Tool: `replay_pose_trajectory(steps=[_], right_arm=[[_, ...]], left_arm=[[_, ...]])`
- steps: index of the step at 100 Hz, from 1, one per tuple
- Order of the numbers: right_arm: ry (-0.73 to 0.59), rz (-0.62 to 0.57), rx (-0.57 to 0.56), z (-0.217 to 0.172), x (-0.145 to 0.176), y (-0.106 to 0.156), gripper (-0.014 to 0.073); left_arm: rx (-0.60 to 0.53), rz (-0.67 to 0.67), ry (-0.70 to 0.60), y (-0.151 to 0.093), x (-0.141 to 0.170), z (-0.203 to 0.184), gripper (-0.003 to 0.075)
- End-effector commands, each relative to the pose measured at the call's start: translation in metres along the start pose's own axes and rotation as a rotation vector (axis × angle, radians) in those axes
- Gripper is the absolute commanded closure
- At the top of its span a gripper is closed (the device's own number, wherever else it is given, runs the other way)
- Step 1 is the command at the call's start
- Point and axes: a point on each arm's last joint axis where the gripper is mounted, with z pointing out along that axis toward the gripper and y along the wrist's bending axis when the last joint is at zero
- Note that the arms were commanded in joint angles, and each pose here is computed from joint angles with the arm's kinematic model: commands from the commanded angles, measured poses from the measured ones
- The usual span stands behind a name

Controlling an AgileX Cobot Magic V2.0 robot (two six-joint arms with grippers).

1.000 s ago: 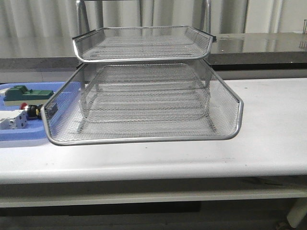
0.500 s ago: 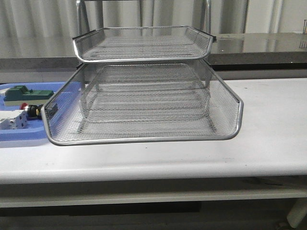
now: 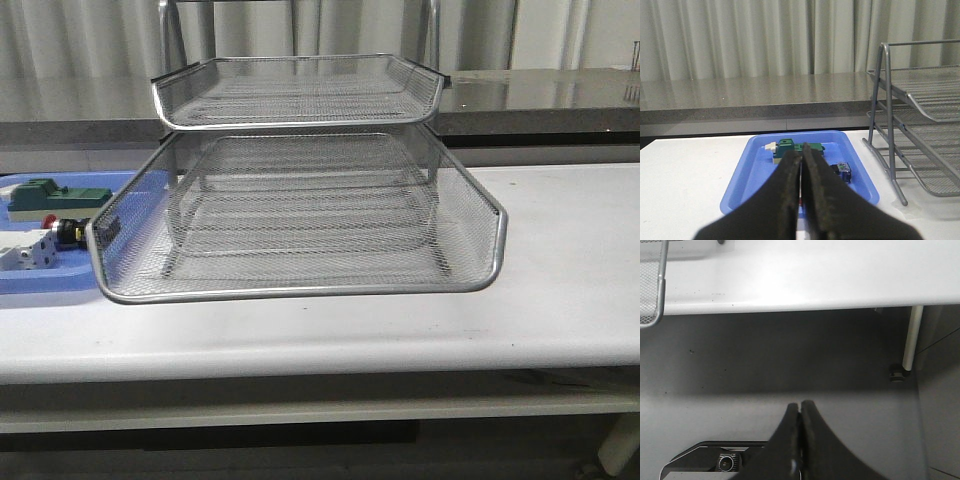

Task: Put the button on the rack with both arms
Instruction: 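Release the tray and withdraw the right gripper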

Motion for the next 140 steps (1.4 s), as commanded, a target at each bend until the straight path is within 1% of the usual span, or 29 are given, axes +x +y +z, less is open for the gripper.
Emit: replay_pose_trajectory(steps=[1,87,101,111,118,122,131,140], right_arm=[[-0.077,-0.003,0.004,-0.008,-0.01,-0.001,0.0665],[-0.077,-0.003,0.004,-0.008,-0.01,-0.001,0.0665],[-0.077,-0.003,0.004,-0.008,-0.01,-0.001,0.0665],[-0.077,-0.003,0.004,-0.008,-0.01,-0.001,0.0665],[-0.077,-0.003,0.004,-0.008,-0.01,-0.001,0.0665],[-0.077,-0.003,0.004,-0.008,-0.01,-0.001,0.0665],[-0.077,-0.003,0.004,-0.008,-0.01,-0.001,0.0665],[-0.077,-0.003,0.004,-0.008,-0.01,-0.001,0.0665]], left_arm=[[0.005,-0.015,-0.061,-0.001,0.007,-0.002,0.0716],[0.006,-0.015,-0.064,-0.001,0.007,-0.002,0.0716],[0.009,-0.015,-0.107,-0.001,0.003,-0.002,0.0716],[0.015,-0.015,-0.189,-0.002,-0.005,-0.003,0.0716],[0.013,-0.014,-0.209,-0.001,-0.01,-0.004,0.0716],[0.011,-0.014,-0.199,-0.001,-0.014,-0.004,0.0716],[0.002,-0.04,-0.125,0.0,-0.023,-0.002,0.0716],[-0.003,-0.064,-0.058,0.001,-0.04,0.001,0.0716]])
